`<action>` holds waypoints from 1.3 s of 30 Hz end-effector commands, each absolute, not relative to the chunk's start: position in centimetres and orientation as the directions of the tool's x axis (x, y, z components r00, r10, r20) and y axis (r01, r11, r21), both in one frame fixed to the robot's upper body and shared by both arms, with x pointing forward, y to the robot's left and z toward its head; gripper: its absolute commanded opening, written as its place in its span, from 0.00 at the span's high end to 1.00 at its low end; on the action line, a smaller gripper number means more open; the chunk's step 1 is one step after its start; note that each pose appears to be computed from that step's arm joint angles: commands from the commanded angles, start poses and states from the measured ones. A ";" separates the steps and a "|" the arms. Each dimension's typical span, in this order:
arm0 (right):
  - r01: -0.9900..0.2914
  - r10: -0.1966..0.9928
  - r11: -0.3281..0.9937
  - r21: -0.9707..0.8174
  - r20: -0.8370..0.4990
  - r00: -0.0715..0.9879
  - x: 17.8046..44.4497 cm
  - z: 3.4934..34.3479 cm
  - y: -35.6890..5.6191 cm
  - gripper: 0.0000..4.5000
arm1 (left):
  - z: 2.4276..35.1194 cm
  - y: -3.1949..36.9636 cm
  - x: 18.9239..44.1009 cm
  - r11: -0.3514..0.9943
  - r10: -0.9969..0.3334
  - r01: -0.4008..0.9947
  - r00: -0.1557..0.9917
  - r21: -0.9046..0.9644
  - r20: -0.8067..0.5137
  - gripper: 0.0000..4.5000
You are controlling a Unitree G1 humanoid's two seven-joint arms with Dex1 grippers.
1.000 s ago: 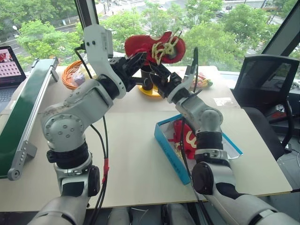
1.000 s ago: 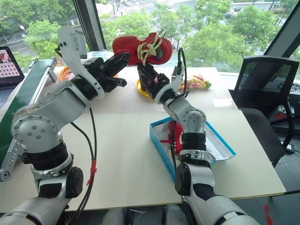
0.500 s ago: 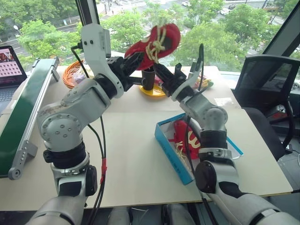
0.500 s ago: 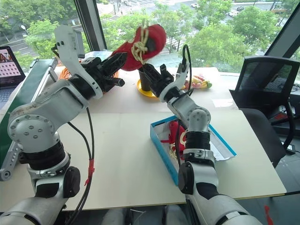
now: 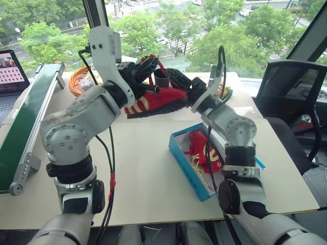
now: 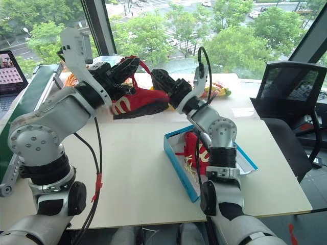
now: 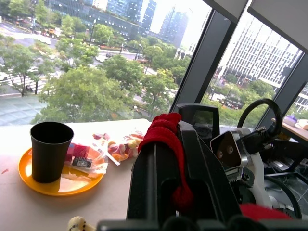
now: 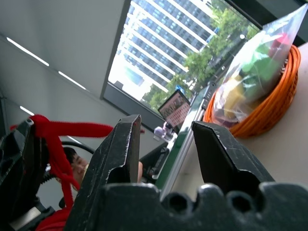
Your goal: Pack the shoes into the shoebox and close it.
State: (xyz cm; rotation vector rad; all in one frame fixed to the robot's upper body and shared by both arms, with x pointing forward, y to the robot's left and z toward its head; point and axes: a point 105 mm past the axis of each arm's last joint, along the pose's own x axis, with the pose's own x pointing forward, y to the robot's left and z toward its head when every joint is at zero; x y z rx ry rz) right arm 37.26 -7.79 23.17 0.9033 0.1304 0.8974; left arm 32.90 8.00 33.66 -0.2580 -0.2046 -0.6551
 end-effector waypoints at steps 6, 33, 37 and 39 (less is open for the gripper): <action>-0.689 0.721 0.348 0.635 0.288 0.630 36.3 25.1 -9.0 0.23 | 35.7 7.9 32.4 0.747 -0.581 0.650 0.740 -0.139 0.339 1.00; -0.625 0.826 0.090 0.775 0.293 0.482 36.0 25.9 -6.4 0.01 | 35.7 7.9 32.1 0.747 -0.575 0.650 0.737 -0.141 0.356 1.00; -0.612 0.809 0.108 0.784 0.289 0.513 36.6 25.8 -6.5 0.01 | 35.8 7.9 32.1 0.748 -0.573 0.649 0.737 -0.140 0.357 1.00; -0.607 0.805 0.116 0.786 0.284 0.521 36.7 25.6 -6.4 0.01 | 35.8 7.9 32.1 0.748 -0.573 0.649 0.738 -0.140 0.357 1.00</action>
